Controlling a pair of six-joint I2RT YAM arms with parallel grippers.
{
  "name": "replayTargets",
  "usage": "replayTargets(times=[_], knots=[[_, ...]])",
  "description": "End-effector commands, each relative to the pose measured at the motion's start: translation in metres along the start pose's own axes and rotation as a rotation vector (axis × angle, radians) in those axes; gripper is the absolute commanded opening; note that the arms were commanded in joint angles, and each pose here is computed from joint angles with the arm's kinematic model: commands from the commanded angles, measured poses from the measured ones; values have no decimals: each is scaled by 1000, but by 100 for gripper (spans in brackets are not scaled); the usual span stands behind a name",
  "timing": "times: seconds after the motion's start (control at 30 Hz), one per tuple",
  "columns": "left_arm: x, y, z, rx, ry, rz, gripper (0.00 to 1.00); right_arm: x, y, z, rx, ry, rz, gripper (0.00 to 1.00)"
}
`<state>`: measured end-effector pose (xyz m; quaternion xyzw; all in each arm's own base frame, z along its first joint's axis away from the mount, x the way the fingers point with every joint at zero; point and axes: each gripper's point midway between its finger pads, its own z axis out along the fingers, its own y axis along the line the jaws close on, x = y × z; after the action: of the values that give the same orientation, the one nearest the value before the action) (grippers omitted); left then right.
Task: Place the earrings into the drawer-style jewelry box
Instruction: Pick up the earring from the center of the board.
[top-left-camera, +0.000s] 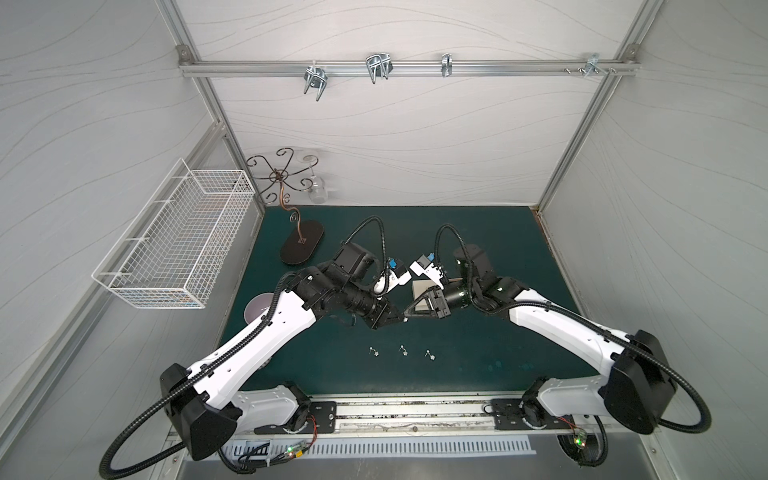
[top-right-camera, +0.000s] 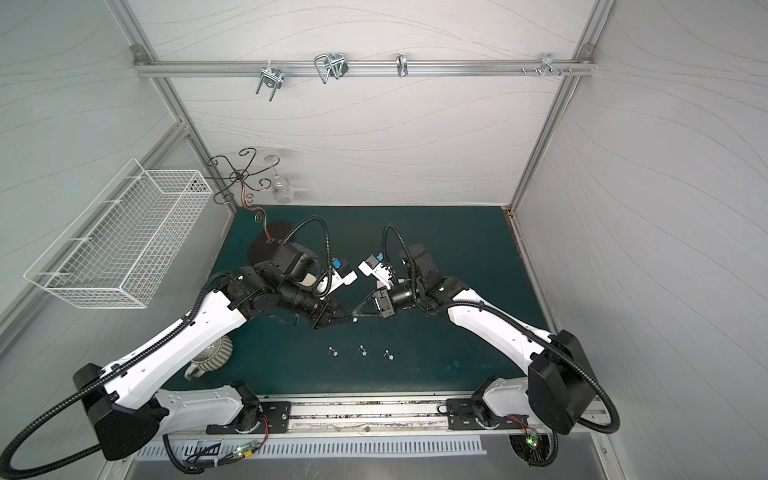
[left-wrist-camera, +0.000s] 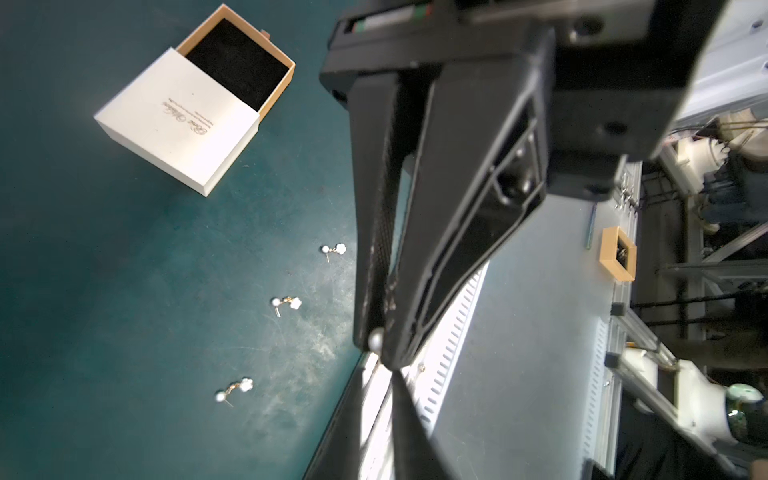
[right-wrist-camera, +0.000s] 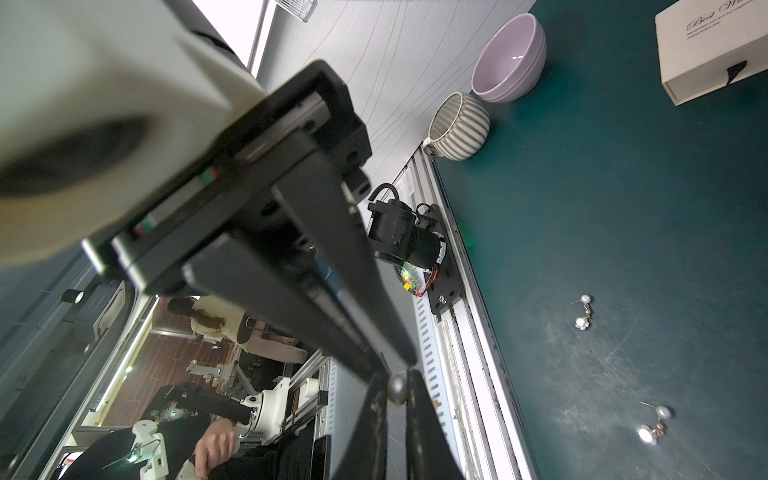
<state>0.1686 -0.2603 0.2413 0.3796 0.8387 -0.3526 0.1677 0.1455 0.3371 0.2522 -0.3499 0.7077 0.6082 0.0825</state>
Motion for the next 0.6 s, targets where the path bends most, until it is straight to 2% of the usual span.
replayTargets(times=[0.0,0.1,0.2,0.3,0.57], knots=[[-14,-1,-6,-24,-68,46,36,0,4,-9,14,-14,-21,10],[-19,16,-15,-143,-113,42,45,1,-12,-22,79,-33,29,10],[-20,53,-30,-386,-152,22,45,6,-32,-36,168,-39,97,9],[-19,73,-42,-516,-180,7,45,11,-57,-55,281,-57,177,7],[-15,69,-37,-482,-172,10,46,30,-118,-102,648,-60,362,7]])
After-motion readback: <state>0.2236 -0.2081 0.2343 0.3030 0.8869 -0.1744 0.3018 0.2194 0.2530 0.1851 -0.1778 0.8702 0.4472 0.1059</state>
